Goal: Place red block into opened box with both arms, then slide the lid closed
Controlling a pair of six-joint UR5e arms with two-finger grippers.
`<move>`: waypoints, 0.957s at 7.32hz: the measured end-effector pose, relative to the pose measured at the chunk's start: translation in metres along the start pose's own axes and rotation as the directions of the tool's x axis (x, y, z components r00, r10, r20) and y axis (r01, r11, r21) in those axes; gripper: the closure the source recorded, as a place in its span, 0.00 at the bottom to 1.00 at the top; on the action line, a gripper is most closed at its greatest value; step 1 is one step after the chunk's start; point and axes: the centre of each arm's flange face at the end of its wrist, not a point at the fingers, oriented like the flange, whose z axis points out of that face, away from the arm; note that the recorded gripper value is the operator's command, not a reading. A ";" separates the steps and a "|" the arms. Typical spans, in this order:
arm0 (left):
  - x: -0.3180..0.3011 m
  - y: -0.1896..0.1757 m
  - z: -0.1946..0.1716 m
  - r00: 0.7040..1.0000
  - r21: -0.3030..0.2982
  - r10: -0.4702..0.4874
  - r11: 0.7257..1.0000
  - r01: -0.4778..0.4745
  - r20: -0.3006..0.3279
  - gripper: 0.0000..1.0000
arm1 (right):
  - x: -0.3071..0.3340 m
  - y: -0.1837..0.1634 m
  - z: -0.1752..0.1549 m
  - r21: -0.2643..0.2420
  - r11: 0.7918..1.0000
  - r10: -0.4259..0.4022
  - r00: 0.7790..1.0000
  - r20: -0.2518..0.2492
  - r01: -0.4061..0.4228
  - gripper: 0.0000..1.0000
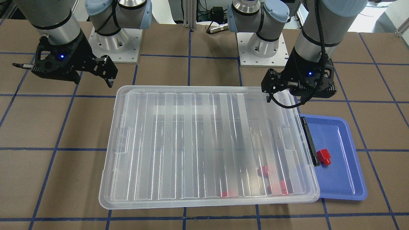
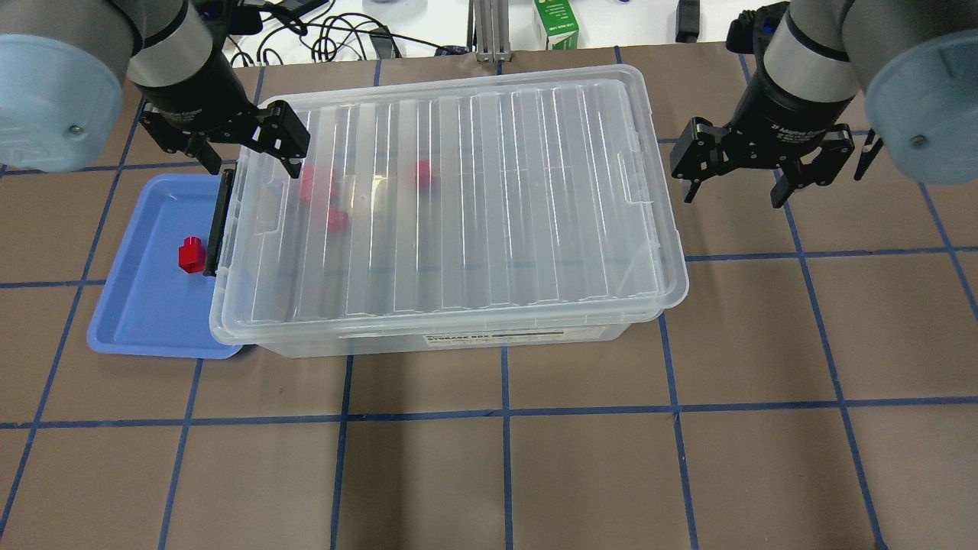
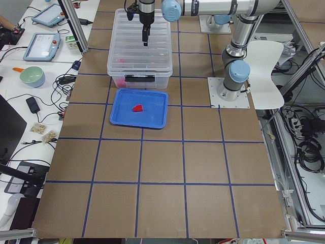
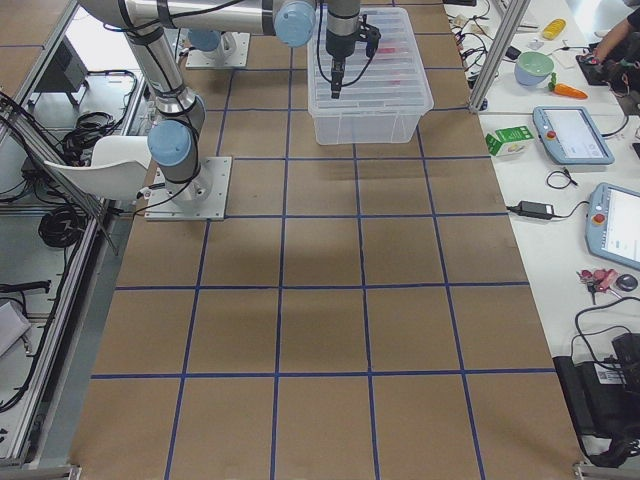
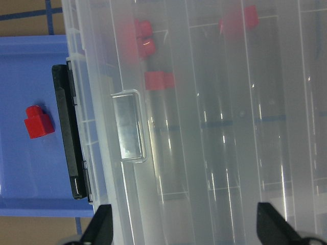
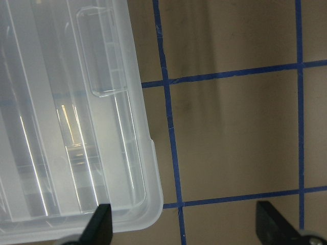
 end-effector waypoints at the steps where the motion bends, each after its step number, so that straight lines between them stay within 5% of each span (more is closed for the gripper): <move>1: -0.005 -0.001 0.000 1.000 0.002 -0.006 1.000 0.006 -0.003 0.00 | -0.002 -0.018 0.014 0.007 1.000 0.002 1.000 0.001 -0.002 0.00; 4: -0.039 -0.008 0.003 0.998 0.002 -0.062 0.998 0.062 -0.031 0.00 | -0.008 -0.069 0.077 -0.003 1.000 0.000 1.000 0.011 0.000 0.00; 7: -0.106 -0.008 0.007 0.986 -0.006 -0.157 0.988 0.157 -0.054 0.00 | -0.010 -0.088 0.104 -0.002 1.000 -0.008 1.000 0.016 0.008 0.00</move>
